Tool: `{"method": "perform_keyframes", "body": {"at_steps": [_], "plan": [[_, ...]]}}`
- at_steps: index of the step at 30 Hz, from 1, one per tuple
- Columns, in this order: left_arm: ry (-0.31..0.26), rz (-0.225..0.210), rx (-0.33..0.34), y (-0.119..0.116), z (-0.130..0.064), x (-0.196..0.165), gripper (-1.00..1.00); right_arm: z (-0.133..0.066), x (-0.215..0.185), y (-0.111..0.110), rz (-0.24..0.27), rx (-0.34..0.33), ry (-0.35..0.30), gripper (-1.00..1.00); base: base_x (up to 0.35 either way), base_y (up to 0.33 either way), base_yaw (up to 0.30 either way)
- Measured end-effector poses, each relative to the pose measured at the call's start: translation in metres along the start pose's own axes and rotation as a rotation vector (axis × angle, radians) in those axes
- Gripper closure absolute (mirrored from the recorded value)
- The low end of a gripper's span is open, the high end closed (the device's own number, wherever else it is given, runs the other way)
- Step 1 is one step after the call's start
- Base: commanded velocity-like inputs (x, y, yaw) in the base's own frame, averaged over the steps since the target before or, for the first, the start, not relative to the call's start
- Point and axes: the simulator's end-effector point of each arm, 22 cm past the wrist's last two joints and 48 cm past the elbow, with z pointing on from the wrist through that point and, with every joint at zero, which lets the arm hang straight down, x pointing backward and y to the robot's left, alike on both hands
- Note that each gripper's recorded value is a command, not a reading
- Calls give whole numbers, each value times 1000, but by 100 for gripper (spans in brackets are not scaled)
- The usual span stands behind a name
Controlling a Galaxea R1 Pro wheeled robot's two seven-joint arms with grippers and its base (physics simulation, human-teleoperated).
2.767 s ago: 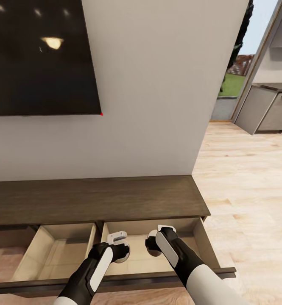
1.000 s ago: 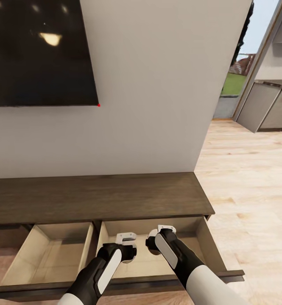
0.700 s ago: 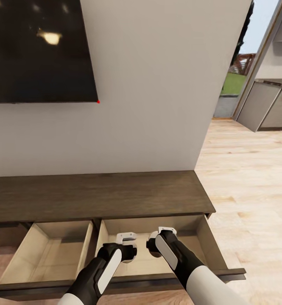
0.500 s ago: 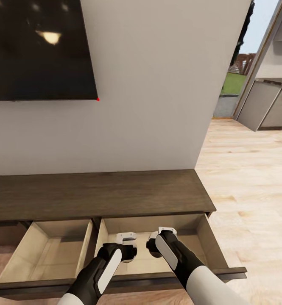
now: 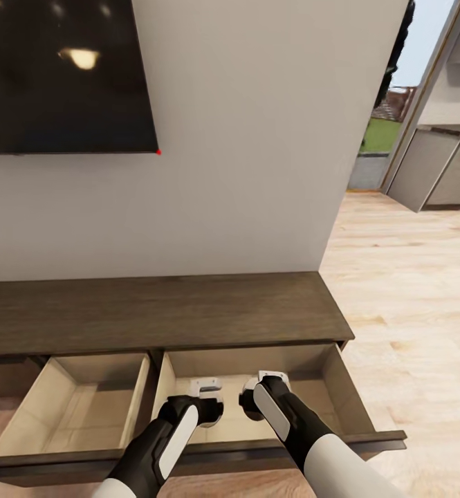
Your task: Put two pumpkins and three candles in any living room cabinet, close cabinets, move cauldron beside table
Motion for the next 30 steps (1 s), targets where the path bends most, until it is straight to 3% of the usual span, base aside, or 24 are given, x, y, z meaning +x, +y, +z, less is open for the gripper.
{"method": "perform_keyframes", "body": {"at_steps": [20,30], "plan": [[-8,-1,2,2,2,-1,100,4,1,0,0,0,-2,100,68,0,0],[-3,-1,1,5,20,11,100,23,11,-1,0,0,-1,100,1,0,0]]}}
